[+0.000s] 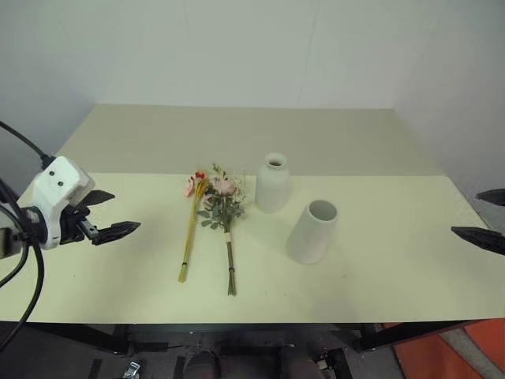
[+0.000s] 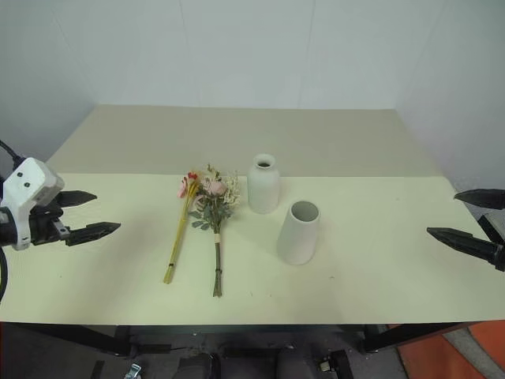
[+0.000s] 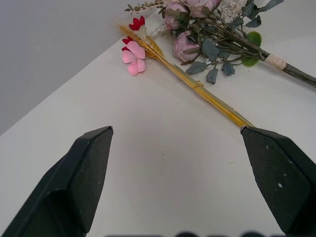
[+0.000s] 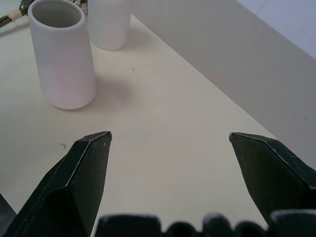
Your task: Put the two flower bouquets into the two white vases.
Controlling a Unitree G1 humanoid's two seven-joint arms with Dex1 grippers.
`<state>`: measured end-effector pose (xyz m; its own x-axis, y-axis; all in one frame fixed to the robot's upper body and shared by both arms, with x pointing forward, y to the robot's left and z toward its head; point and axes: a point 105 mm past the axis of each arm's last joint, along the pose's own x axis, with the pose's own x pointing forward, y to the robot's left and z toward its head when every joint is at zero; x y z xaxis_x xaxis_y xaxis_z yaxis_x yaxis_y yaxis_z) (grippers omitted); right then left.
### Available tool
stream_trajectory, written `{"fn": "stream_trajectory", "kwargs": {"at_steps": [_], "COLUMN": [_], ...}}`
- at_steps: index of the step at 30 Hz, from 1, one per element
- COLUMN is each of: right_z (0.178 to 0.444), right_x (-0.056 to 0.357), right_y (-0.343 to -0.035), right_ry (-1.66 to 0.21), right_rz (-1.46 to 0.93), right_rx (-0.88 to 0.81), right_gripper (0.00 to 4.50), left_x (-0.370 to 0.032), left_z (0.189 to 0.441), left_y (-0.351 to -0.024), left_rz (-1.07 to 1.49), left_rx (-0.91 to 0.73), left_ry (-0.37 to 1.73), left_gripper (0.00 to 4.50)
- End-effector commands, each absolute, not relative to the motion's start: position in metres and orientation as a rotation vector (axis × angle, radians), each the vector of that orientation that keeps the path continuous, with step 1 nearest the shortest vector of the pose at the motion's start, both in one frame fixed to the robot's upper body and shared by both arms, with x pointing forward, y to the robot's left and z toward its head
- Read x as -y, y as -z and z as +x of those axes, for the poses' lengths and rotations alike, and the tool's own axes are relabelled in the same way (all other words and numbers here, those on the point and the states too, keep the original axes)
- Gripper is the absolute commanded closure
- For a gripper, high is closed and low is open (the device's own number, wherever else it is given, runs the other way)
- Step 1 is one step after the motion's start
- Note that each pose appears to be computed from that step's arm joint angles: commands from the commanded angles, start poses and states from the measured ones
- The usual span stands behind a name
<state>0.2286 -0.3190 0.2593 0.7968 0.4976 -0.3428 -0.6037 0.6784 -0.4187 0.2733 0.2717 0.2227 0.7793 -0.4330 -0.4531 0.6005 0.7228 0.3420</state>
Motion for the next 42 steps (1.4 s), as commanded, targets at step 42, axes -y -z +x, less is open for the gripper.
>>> {"fn": "stream_trajectory", "kwargs": {"at_steps": [42], "right_z": [0.228], "right_x": [0.214], "right_y": [-0.298], "right_ry": [-0.932], "right_rz": [-0.621], "right_rx": [-0.051], "right_gripper": [0.02], "left_x": [-0.183], "left_z": [0.361], "left_y": [-0.132], "left_rz": [0.119], "left_rx": [-0.664], "left_ry": [0.300], "left_gripper": [0.00]}}
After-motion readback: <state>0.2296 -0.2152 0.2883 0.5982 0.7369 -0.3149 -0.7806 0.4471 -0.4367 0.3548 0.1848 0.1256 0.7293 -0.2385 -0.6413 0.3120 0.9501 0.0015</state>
